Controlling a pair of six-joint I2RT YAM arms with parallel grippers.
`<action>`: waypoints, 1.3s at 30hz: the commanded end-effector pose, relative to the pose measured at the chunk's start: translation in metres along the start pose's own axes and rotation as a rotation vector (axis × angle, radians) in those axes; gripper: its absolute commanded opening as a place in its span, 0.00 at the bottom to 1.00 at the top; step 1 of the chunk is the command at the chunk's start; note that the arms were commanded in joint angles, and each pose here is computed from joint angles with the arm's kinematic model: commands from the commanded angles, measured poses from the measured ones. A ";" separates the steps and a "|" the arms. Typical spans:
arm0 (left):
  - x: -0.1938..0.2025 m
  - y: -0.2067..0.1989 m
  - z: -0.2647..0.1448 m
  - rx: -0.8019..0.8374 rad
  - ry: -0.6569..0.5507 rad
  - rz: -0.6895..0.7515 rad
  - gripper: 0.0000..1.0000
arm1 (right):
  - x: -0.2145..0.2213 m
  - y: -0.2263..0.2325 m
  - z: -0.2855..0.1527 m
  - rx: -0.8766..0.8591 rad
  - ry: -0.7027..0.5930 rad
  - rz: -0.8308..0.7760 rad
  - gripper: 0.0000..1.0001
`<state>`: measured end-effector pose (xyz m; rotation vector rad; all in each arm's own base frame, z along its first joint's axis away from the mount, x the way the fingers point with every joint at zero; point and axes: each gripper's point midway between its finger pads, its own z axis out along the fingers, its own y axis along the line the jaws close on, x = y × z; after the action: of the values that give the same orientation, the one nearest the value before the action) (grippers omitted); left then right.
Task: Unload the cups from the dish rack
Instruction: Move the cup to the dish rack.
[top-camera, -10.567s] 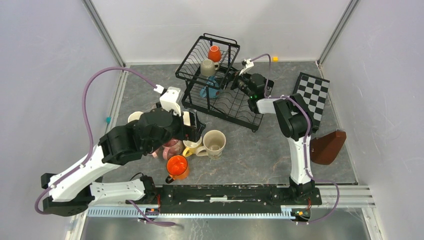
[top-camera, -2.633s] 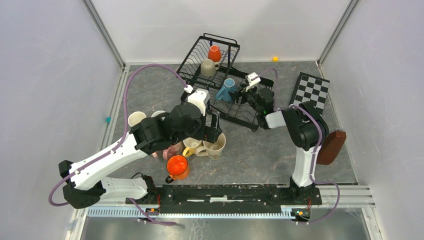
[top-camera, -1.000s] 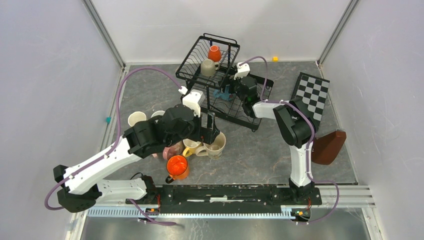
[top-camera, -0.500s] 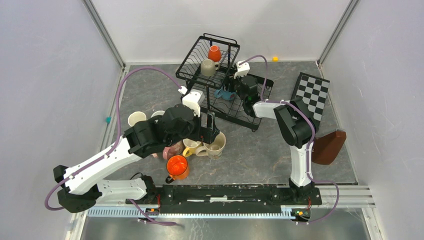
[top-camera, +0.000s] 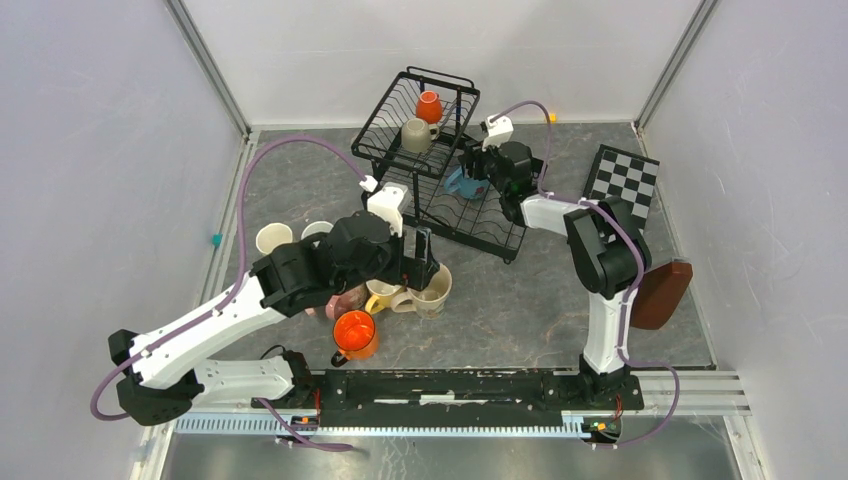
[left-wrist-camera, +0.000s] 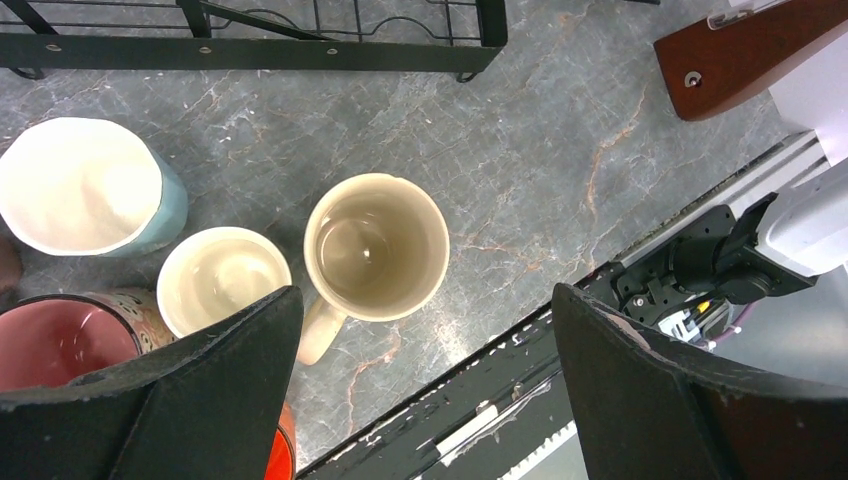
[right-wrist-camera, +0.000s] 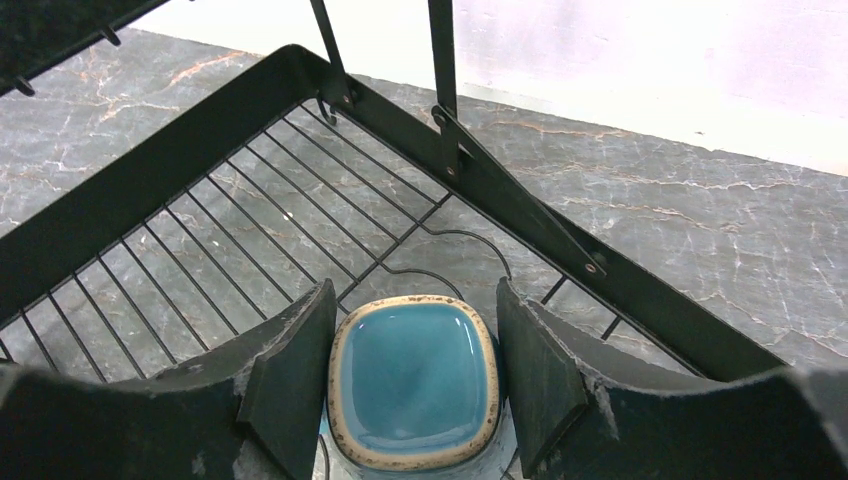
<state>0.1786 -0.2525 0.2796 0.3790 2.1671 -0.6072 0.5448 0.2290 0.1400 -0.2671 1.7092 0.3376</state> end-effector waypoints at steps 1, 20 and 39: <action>-0.008 -0.008 0.001 0.042 -0.039 -0.030 1.00 | -0.031 -0.001 -0.010 -0.031 -0.030 -0.036 0.43; 0.002 -0.014 0.013 0.077 -0.027 -0.038 1.00 | -0.005 -0.017 -0.040 -0.115 0.085 -0.062 0.89; 0.005 -0.013 0.004 0.112 -0.050 -0.038 1.00 | -0.010 -0.048 -0.055 0.269 0.274 0.202 0.98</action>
<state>0.1711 -0.2634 0.2582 0.4158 2.1680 -0.6864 0.5161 0.1687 0.1343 -0.0429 2.0282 0.2686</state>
